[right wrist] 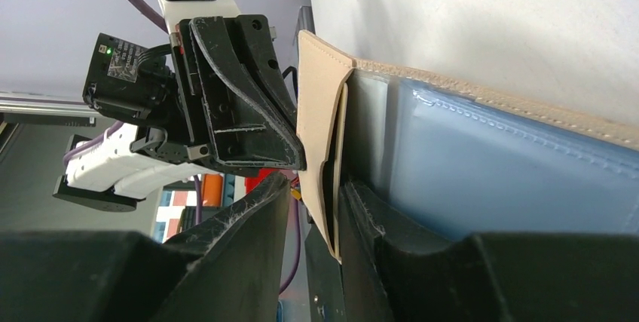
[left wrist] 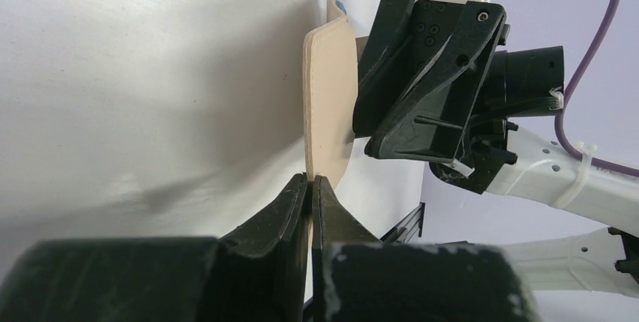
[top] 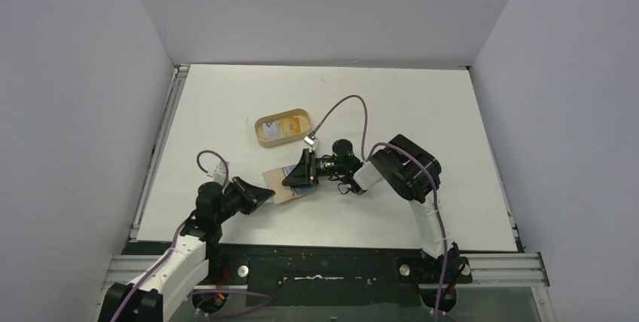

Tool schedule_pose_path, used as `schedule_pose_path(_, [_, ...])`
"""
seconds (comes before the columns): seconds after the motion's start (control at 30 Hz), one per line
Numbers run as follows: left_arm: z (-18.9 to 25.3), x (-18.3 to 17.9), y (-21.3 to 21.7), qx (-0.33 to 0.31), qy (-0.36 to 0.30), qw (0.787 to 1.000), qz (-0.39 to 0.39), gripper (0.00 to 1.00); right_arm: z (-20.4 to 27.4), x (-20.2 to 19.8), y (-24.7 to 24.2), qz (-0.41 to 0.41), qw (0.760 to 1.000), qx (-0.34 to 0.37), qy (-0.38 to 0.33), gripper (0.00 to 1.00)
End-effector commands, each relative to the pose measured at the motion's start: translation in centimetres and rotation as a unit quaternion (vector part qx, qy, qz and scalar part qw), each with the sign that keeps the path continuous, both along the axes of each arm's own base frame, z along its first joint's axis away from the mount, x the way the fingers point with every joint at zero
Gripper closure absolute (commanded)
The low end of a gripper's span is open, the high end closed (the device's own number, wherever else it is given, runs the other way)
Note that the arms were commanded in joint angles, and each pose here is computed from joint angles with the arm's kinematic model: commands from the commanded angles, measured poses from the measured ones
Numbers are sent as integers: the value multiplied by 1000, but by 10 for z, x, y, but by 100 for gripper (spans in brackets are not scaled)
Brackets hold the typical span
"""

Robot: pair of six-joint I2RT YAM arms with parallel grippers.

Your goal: Take the credit cards out of the card holder

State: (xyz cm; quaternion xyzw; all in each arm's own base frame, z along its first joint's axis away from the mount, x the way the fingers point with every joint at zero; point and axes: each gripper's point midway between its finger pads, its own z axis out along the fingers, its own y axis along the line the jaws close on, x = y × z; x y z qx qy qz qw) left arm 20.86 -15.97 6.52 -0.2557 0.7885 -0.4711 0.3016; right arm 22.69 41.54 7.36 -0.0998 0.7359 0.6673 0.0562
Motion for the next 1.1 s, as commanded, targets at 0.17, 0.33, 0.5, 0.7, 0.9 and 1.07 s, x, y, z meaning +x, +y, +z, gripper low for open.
schedule_pose_path(0.17, [-4,-3,3,7,-13,1000,-4,100,27,8,5,9,998,46,-49,68])
schedule_pose_path(0.33, [-5,-3,3,8,-13,1000,-5,100,33,15,5,1,997,50,-55,68])
schedule_pose_path(0.5, [-5,-4,3,8,-12,1000,-6,100,33,20,4,-7,997,51,-55,73])
schedule_pose_path(0.7, [-6,-4,3,8,-11,1000,-7,100,35,23,3,-12,997,54,-57,74])
schedule_pose_path(0.9, [-6,-5,4,9,-10,1000,-8,100,36,28,0,-18,997,55,-58,75])
schedule_pose_path(1.07, [-6,-4,4,9,-10,1000,-9,100,37,31,-3,-22,996,61,-55,78])
